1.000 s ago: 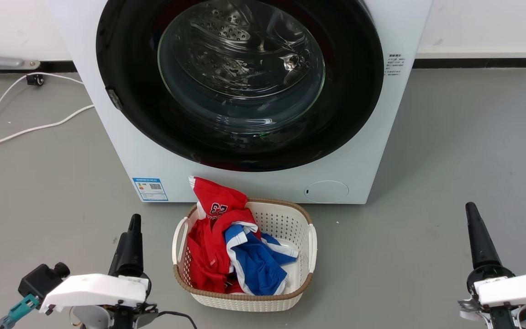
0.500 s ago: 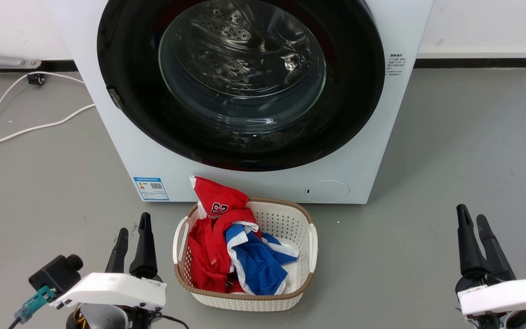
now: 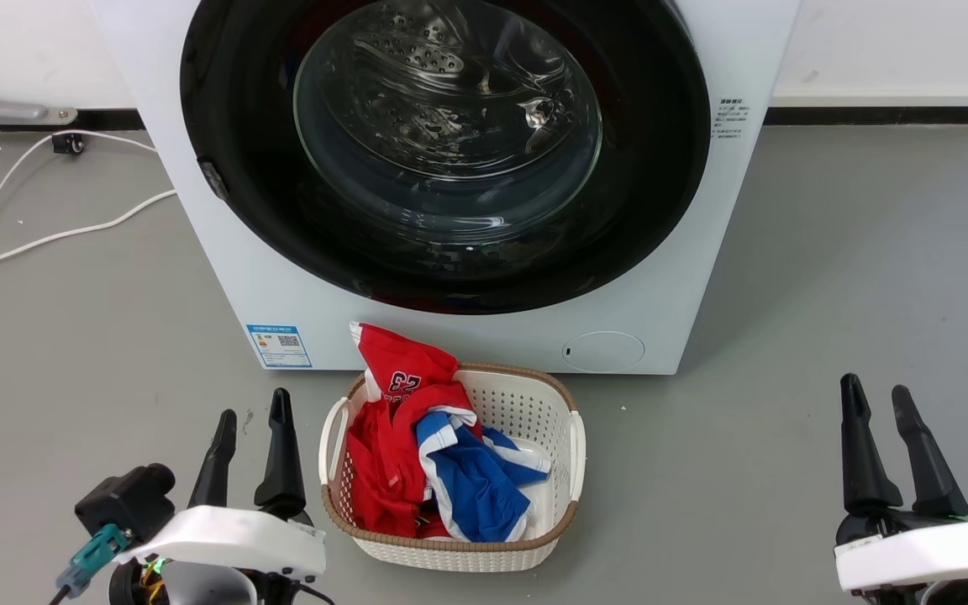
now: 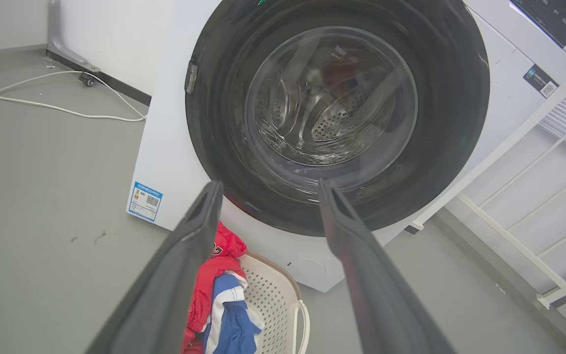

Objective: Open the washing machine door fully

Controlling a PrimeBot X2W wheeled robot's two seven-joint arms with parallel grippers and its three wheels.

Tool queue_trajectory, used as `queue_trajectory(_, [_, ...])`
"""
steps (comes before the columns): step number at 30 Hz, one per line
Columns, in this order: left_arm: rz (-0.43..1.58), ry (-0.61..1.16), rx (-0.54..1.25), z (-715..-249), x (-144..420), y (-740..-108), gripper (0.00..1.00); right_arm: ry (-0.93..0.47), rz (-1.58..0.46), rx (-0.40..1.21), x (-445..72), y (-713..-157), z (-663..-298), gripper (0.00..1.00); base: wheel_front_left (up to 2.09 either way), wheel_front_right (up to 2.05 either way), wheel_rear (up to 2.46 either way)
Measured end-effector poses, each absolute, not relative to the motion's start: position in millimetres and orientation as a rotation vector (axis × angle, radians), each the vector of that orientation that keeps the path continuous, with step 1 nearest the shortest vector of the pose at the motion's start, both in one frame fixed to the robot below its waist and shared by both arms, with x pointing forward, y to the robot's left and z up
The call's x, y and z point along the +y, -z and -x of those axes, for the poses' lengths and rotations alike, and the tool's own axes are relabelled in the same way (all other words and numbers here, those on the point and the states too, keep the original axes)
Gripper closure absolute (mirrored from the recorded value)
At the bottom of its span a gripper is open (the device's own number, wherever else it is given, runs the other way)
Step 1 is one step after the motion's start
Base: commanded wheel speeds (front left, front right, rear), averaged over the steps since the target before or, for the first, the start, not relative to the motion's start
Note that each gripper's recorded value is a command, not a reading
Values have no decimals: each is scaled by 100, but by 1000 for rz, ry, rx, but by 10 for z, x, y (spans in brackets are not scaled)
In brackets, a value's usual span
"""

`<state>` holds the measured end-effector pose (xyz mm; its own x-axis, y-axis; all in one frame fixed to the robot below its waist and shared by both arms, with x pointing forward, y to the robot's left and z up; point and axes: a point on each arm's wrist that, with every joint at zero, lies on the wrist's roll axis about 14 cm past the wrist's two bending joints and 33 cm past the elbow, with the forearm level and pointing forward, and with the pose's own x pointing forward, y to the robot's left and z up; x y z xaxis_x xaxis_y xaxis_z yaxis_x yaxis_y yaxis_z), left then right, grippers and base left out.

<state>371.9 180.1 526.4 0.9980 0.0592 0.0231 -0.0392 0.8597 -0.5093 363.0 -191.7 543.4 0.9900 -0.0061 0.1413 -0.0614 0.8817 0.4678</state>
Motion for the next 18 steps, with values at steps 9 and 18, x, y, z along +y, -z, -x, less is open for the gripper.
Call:
queue_trajectory(9, [420,-35,-64,-3699,1749,-5312,0,-34,-387,-162,-1904,-5475,-3589,0,0,0,0])
queue_trajectory(18, [339,-20,-96,-3667,1706,-5362,0,-39,-296,-181,-1893,-5515,-3556,0,0,0,0])
